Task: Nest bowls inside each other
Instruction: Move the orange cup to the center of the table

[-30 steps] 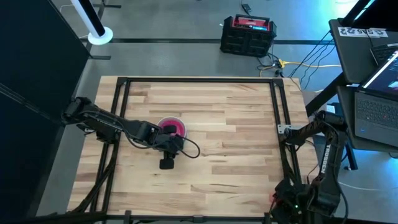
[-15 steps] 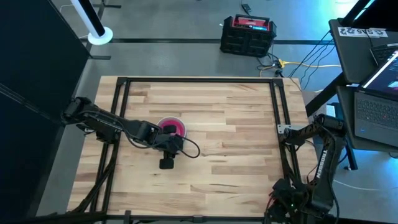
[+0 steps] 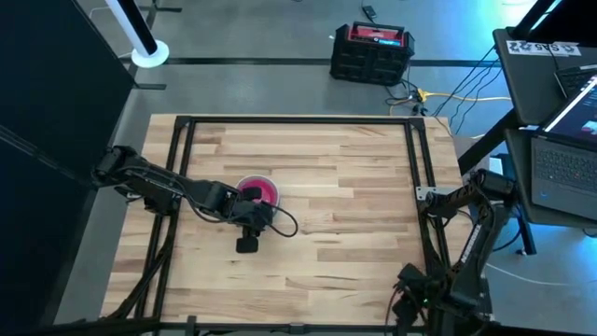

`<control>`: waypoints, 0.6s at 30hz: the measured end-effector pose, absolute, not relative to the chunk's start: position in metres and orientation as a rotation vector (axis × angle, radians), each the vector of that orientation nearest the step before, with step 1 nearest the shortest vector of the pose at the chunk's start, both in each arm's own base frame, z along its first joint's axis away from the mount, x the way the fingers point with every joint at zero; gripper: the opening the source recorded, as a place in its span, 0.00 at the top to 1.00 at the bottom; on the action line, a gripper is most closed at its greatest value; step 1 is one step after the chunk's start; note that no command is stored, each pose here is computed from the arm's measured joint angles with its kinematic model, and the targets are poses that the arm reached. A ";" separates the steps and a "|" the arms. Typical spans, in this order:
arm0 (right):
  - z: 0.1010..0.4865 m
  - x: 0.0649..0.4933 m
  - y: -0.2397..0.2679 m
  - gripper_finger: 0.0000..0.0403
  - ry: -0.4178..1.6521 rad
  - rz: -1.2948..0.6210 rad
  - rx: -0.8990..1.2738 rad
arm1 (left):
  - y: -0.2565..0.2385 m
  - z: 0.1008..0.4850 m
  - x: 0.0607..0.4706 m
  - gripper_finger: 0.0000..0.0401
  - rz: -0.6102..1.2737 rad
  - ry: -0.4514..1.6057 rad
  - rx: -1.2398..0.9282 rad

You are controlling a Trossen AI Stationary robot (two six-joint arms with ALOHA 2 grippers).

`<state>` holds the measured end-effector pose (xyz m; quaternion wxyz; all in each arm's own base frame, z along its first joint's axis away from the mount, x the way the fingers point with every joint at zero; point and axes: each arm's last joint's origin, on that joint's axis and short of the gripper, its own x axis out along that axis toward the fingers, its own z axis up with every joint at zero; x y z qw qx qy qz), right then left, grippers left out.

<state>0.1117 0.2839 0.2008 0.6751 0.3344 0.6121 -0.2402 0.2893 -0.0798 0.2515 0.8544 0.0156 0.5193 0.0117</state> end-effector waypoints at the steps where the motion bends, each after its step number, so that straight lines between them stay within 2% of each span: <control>1: 0.200 0.116 0.284 0.74 1.375 -0.526 0.765 | -0.080 0.252 0.289 0.70 0.023 1.093 0.034; 10: 0.193 0.158 0.280 0.99 1.330 -0.394 0.872 | -0.084 0.252 0.286 0.70 0.008 1.102 0.047; 18: 0.227 0.236 0.231 1.00 1.244 -0.289 0.689 | -0.085 0.259 0.274 0.70 -0.002 1.138 0.072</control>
